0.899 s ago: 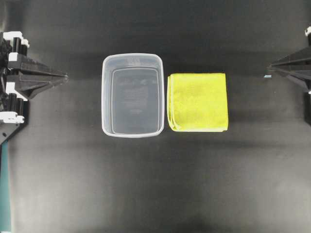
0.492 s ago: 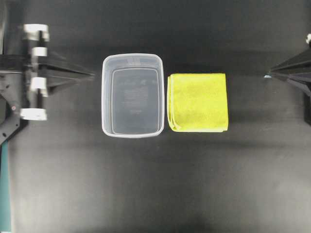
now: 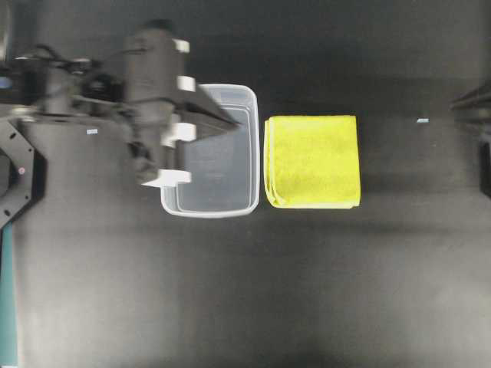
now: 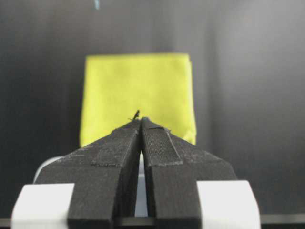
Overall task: Place the yellow towel into the container with the left arm.
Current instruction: 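Move the left gripper over the container toward the yellow towel, then lower the open left gripper onto the yellow towel and close it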
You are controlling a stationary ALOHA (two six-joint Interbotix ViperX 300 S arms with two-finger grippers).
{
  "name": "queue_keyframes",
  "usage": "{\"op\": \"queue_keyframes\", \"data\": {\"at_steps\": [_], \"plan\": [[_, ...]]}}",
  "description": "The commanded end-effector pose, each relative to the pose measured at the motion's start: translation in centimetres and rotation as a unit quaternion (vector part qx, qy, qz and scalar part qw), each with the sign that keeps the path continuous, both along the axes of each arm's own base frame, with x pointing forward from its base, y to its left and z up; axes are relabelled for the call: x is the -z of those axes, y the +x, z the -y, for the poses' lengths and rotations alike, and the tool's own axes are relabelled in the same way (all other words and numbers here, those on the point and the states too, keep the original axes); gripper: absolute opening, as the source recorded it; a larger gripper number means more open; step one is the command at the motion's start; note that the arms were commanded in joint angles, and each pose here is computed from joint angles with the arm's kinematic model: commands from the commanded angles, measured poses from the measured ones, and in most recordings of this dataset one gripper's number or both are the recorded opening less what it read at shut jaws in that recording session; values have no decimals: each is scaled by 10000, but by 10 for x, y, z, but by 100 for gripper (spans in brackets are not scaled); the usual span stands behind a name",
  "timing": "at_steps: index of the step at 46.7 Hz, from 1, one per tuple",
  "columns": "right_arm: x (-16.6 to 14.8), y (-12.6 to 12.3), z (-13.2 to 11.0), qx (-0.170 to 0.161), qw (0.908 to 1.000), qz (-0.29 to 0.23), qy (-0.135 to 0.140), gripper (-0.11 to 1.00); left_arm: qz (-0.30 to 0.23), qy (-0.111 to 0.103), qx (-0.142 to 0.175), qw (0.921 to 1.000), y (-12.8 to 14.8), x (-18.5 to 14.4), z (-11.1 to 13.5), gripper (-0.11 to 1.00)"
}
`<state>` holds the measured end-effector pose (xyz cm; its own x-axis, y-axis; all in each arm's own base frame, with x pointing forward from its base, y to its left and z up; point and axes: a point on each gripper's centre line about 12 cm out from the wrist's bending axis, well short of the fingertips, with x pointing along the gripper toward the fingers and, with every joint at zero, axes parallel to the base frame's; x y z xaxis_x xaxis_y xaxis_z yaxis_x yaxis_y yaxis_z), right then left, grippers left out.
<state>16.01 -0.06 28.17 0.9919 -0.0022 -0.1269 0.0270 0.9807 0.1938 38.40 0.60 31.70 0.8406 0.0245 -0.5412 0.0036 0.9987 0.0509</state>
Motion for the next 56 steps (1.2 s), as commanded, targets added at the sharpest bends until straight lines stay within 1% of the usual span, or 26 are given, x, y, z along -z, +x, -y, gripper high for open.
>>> {"op": "queue_keyframes", "data": {"at_steps": [1, 2, 5, 7, 9, 11, 13, 17, 21, 23, 25, 31, 34, 40, 43, 48, 52, 56], "plan": [[-2, 1, 0, 12, 10000, 23, 46, 59, -72, 101, 25, 9999, 21, -14, -2, 0], [-1, 0, 0, 3, 10000, 23, 30, 67, -150, 137, 44, 9998, 27, -12, -3, 0], [-2, 0, 0, 11, 10000, 31, 15, 78, -246, 251, 90, 9993, 39, -11, -5, 1], [-4, -1, 0, 9, 10000, 69, -16, 80, -326, 329, 142, 9988, 47, -8, -6, 3], [-5, -2, 0, 9, 9999, 99, -39, 80, -416, 446, 200, 9979, 56, -2, -8, 9], [-6, -3, 0, 1, 9999, 138, -55, 79, -488, 517, 240, 9972, 64, 3, -10, 17], [-8, -4, 0, 9, 9998, 184, -55, 78, -552, 550, 255, 9966, 71, 10, -11, 29], [-11, -8, 0, 13, 9996, 291, -18, 78, -783, 564, 268, 9950, 87, 28, -14, 57], [-16, -11, 0, 13, 9992, 406, -19, 78, -1043, 540, 249, 9928, 101, 45, -17, 79], [-18, -12, 0, 13, 9989, 460, -19, 78, -1211, 548, 264, 9908, 107, 54, -17, 86], [-19, -13, 0, 13, 9988, 490, -27, 78, -1379, 553, 289, 9885, 112, 65, -18, 91], [-19, -15, 0, 11, 9989, 467, -27, 78, -1827, 566, 323, 9810, 129, 99, -22, 91], [-18, -15, 0, 9, 9991, 421, -19, 78, -1958, 581, 330, 9784, 135, 112, -24, 90], [-16, -15, 0, 7, 9995, 330, -19, 78, -2219, 535, 313, 9731, 145, 144, -27, 90], [-16, -16, 0, 7, 9994, 337, -26, 78, -2344, 505, 307, 9703, 148, 159, -27, 90], [-17, -16, 0, 7, 9994, 352, -34, 78, -2514, 536, 384, 9656, 148, 181, -23, 90], [-17, -16, 0, 12, 9993, 375, -50, 78, -2728, 482, 354, 9602, 145, 204, -26, 90], [-17, -16, 0, 13, 9993, 383, -50, 78, -2801, 478, 366, 9581, 145, 213, -25, 90]]}}
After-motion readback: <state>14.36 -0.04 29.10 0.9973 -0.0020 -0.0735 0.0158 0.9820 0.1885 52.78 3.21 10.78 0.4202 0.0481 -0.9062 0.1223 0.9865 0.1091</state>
